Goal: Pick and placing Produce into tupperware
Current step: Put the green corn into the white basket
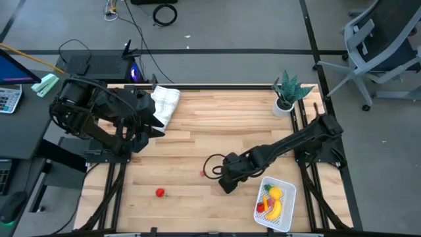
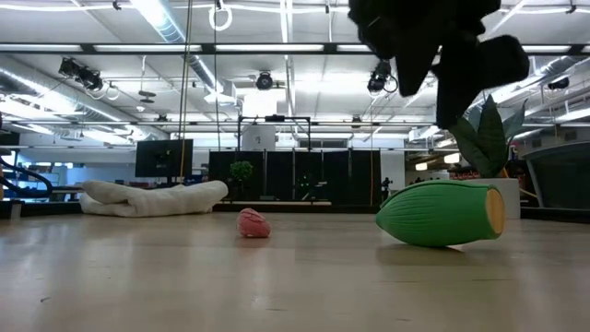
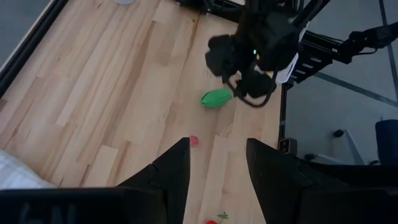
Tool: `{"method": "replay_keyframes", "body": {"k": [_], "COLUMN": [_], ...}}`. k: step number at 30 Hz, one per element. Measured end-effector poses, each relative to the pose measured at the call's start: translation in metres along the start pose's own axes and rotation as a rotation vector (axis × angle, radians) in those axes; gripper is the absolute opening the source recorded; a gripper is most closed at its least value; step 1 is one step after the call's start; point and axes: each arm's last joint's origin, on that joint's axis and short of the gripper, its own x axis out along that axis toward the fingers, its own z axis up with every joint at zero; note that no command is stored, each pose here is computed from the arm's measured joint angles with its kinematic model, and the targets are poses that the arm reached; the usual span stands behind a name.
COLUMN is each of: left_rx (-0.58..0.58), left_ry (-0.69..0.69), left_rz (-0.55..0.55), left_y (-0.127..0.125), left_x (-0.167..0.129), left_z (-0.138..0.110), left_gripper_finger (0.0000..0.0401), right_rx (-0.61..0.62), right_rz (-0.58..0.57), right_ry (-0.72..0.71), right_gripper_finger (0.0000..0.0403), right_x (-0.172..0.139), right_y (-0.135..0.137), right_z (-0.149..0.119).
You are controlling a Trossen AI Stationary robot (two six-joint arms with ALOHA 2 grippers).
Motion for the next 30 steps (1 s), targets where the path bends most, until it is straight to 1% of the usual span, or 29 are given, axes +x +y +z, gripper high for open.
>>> {"method": "replay_keyframes", "body": {"k": [3, 6, 9, 14, 16, 20, 30], "left_rx": [0.015, 0.026, 0.027, 0.03, 0.03, 0.03, 0.03], "left_ry": [0.0, 0.0, 0.0, 0.005, 0.005, 0.005, 0.006], "left_rz": [0.0, 0.0, 0.0, -0.01, -0.009, -0.01, -0.011], "left_y": [0.0, 0.0, 0.0, 0.0, 0.0, 0.0, 0.0], "left_x": [0.0, 0.0, 0.0, 0.0, 0.0, 0.0, 0.0], "left_z": [0.0, 0.0, 0.0, 0.0, 0.0, 0.0, 0.0], "left_gripper_finger": [0.0162, 0.0162, 0.0162, 0.0162, 0.0162, 0.0162, 0.0162], "right_rx": [-0.007, -0.048, -0.058, -0.056, -0.078, -0.126, -0.131], "right_rz": [-0.025, -0.07, -0.1, -0.101, -0.112, -0.138, -0.143], "right_ry": [0.024, 0.063, 0.069, 0.054, 0.059, 0.072, 0.05], "right_gripper_finger": [0.0248, 0.0255, 0.0263, 0.0276, 0.0279, 0.0282, 0.0282], "right_x": [0.016, 0.028, 0.029, 0.029, 0.032, 0.039, 0.042], "right_y": [0.001, -0.002, -0.006, -0.007, -0.008, -0.009, -0.009], "right_z": [0.0, 0.001, 0.004, 0.009, 0.01, 0.009, 0.01]}}
